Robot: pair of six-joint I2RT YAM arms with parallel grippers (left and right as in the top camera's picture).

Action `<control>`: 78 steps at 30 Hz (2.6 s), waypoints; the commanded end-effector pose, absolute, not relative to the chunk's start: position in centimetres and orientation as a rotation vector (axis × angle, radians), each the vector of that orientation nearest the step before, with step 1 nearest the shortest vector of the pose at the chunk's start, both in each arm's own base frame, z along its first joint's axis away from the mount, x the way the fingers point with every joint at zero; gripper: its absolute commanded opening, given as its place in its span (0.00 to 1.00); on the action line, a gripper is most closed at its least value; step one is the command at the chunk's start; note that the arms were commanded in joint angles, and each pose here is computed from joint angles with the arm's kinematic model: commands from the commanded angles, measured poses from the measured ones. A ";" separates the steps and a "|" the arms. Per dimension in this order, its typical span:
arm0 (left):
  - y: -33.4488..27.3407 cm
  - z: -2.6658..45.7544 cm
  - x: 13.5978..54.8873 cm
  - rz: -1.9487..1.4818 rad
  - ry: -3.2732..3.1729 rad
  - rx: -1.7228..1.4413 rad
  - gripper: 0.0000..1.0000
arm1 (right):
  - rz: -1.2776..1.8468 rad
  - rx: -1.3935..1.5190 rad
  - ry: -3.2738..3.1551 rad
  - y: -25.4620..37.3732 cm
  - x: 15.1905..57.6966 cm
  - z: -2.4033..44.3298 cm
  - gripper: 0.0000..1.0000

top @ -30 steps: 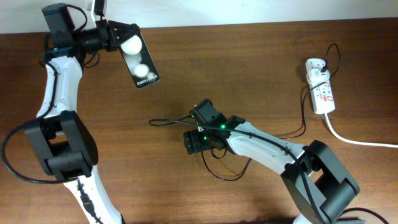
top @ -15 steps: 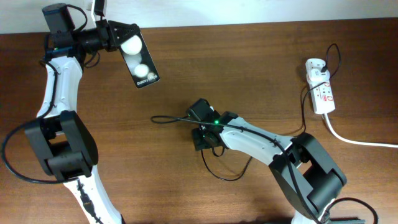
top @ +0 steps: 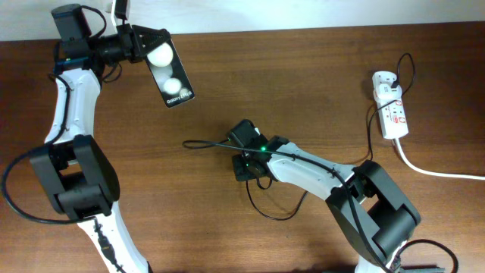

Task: Plug charger to phone and switch on socket
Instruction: 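Release the phone from the right gripper and grasp the black cable plug, then lift the cable plug with the right gripper and insert into phone's bottom port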

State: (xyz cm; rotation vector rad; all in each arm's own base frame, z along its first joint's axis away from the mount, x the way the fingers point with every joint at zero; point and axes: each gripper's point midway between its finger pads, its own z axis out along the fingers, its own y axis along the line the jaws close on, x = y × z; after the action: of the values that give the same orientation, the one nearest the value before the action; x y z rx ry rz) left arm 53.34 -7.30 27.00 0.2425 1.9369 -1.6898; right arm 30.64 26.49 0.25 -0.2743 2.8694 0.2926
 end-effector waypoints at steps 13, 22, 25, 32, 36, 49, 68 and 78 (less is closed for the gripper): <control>-7.1 27.5 53.1 -1.700 1.917 0.275 0.00 | 0.470 -0.322 2.956 28.2 28.7 0.3 0.04; -6.6 27.4 52.7 -1.729 1.922 0.257 0.00 | 1.788 -0.371 2.508 28.1 32.4 13.5 0.04; -6.8 27.1 52.5 -1.761 1.945 0.220 0.00 | 1.936 -0.634 2.217 29.5 32.4 17.4 0.04; -11.3 26.4 52.2 -1.815 2.027 0.193 0.00 | 1.921 -0.661 2.128 29.9 33.6 19.0 0.04; -13.1 27.7 53.1 -1.852 2.044 0.135 0.00 | 1.922 -0.649 2.058 30.2 34.8 20.9 0.04; -14.4 29.1 56.1 -1.848 2.047 -0.154 0.00 | 1.885 -0.341 1.999 30.5 39.1 24.3 0.04; -16.2 29.1 55.3 -1.867 2.057 -0.086 0.00 | 1.897 -0.308 1.949 30.5 39.7 25.6 0.04; -16.2 29.1 55.3 -1.870 2.058 -0.083 0.00 | 1.921 -0.281 1.978 30.6 39.7 25.0 0.04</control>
State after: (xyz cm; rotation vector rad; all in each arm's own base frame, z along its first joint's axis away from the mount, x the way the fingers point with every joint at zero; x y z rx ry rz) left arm 55.80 -15.19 28.51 -0.1418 2.0586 -1.8464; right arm 39.59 30.46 24.06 -0.2696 2.0056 1.9302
